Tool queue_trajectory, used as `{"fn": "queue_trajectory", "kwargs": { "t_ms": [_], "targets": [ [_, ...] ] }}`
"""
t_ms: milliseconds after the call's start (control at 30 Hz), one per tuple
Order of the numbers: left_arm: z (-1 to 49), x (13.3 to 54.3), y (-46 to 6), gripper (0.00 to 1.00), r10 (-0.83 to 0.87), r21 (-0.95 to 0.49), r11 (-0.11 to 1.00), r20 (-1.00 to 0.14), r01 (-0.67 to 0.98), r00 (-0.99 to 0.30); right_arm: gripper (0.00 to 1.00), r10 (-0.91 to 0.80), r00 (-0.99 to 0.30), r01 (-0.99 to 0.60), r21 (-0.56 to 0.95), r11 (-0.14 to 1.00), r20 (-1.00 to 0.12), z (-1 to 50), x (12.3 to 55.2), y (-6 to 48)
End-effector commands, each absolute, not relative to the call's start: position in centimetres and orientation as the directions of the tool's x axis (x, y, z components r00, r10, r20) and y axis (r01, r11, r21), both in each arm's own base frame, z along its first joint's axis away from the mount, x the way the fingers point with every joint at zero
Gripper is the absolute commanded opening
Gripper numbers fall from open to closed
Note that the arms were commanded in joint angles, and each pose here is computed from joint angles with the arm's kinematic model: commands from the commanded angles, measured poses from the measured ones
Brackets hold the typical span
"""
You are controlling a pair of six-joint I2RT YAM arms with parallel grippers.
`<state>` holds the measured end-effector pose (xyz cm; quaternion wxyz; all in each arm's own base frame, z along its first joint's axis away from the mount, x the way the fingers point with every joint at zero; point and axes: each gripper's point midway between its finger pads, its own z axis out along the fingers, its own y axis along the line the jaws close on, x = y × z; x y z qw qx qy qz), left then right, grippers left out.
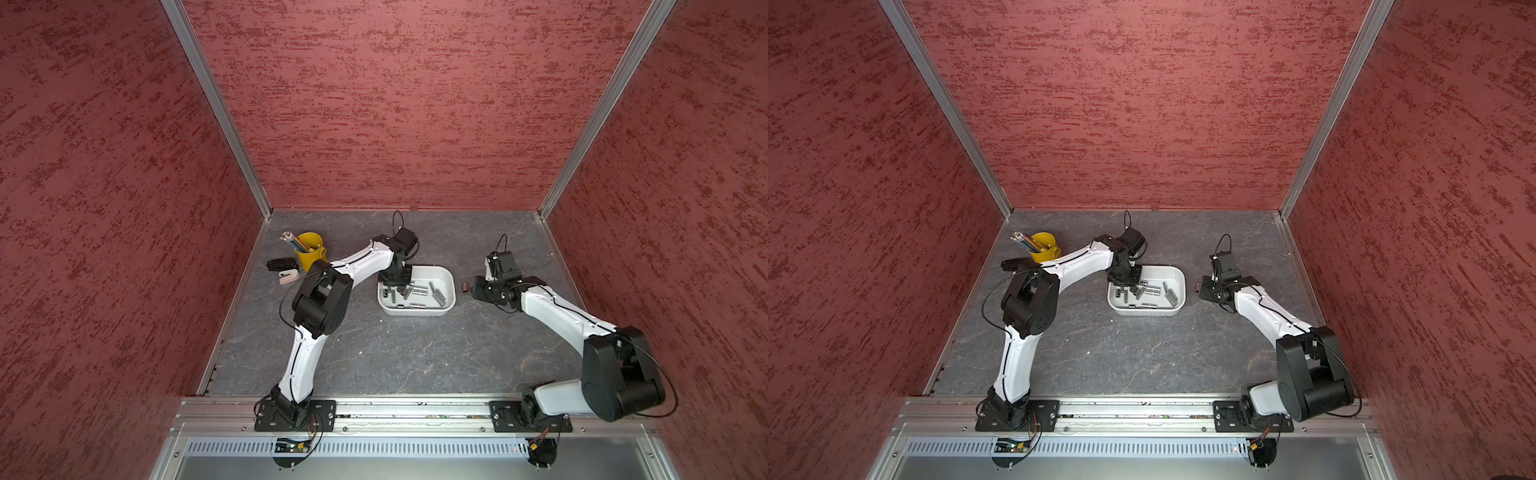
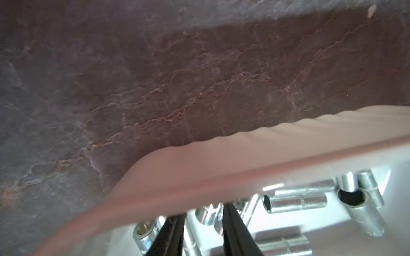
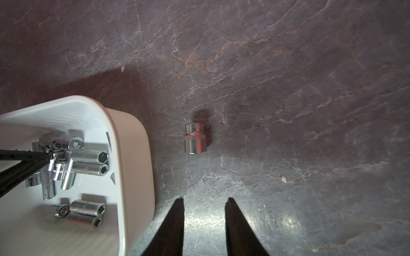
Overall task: Take out the socket from the storage box
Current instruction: Pick up the socket head from the storage box.
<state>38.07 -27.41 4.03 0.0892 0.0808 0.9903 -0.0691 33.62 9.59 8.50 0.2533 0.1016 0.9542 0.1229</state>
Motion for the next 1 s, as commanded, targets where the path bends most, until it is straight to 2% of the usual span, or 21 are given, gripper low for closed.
{"fn": "queue_trajectory", "kwargs": {
  "t_ms": [0, 533, 967],
  "targets": [
    [2.8, 37.3, -28.1, 0.32, 0.171, -0.129, 0.973, -0.161, 0.192, -0.972, 0.34, 0.249, -0.843, 0.108, 0.303, 0.947, -0.478, 9.2, 34.5, 10.2],
    [-1.2, 36.7, -25.8, 0.28, 0.148, -0.032, 0.988, -0.103, 0.152, -0.984, 0.33, 0.242, -0.854, 0.104, 0.304, 0.947, -0.461, 8.8, 34.4, 10.5],
    [-1.9, 36.7, -24.3, 0.26, 0.124, 0.026, 0.992, -0.096, 0.122, -0.988, 0.33, 0.24, -0.857, 0.104, 0.305, 0.947, -0.455, 8.7, 34.5, 10.5]
  ]
}}
